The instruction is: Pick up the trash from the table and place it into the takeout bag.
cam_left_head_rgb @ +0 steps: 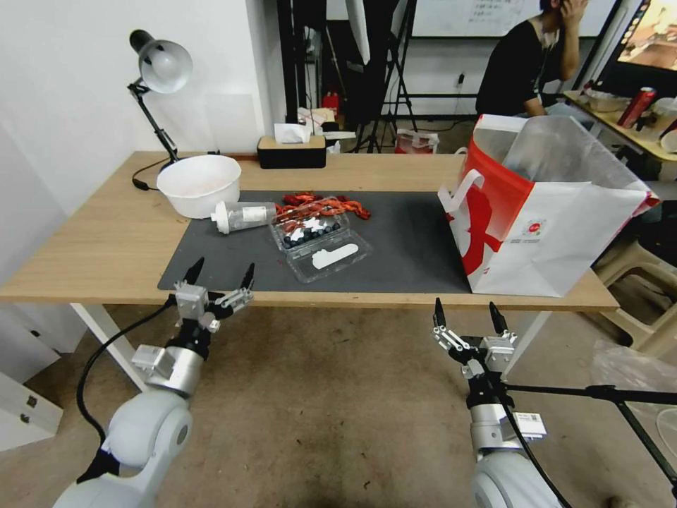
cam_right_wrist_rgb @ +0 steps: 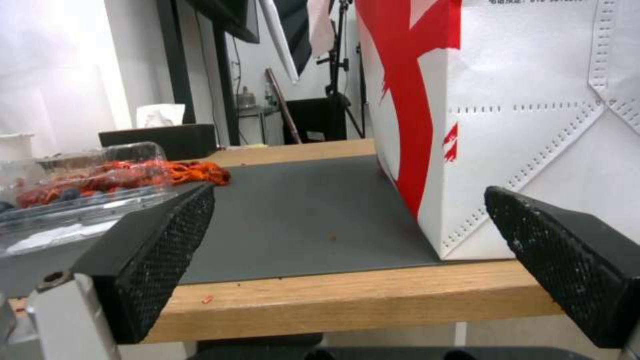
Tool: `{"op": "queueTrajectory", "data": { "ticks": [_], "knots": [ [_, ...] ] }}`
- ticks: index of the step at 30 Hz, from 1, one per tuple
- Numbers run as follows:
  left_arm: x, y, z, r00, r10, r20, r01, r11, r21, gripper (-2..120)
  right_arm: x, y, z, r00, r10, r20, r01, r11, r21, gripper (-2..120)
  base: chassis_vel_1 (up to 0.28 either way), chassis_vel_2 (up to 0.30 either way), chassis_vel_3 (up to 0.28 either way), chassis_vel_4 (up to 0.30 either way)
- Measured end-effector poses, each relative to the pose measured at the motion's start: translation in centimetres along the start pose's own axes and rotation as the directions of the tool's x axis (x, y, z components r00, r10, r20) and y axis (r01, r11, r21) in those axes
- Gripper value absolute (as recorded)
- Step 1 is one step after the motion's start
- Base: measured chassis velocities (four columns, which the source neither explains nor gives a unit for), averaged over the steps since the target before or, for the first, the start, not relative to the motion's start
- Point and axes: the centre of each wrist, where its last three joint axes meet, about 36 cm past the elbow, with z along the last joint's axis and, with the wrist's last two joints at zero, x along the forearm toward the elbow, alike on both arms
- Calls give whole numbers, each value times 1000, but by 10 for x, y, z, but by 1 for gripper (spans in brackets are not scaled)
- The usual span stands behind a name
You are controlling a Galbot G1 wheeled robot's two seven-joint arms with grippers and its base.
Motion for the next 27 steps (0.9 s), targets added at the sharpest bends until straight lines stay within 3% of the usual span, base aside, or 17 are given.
{"op": "queueTrajectory", "data": {
  "ticks": [4, 11, 27],
  "knots": [
    [13, -3, 15, 1000, -15, -12, 15, 1000, 6, 100, -1, 0, 1, 1000, 3, 0, -3, 1000, 0, 100, 0, 0, 0, 0],
    [17, -3, 24, 1000, -23, -18, 23, 1000, 7, 100, 1, -1, 3, 1000, 7, -1, -7, 1000, -2, 100, 0, 0, 0, 0],
    [-17, 2, 7, 999, 31, 26, -30, 999, -33, 100, 2, 0, 6, 1000, 9, -6, -9, 1000, -3, 100, 0, 0, 0, 0]
  ]
}}
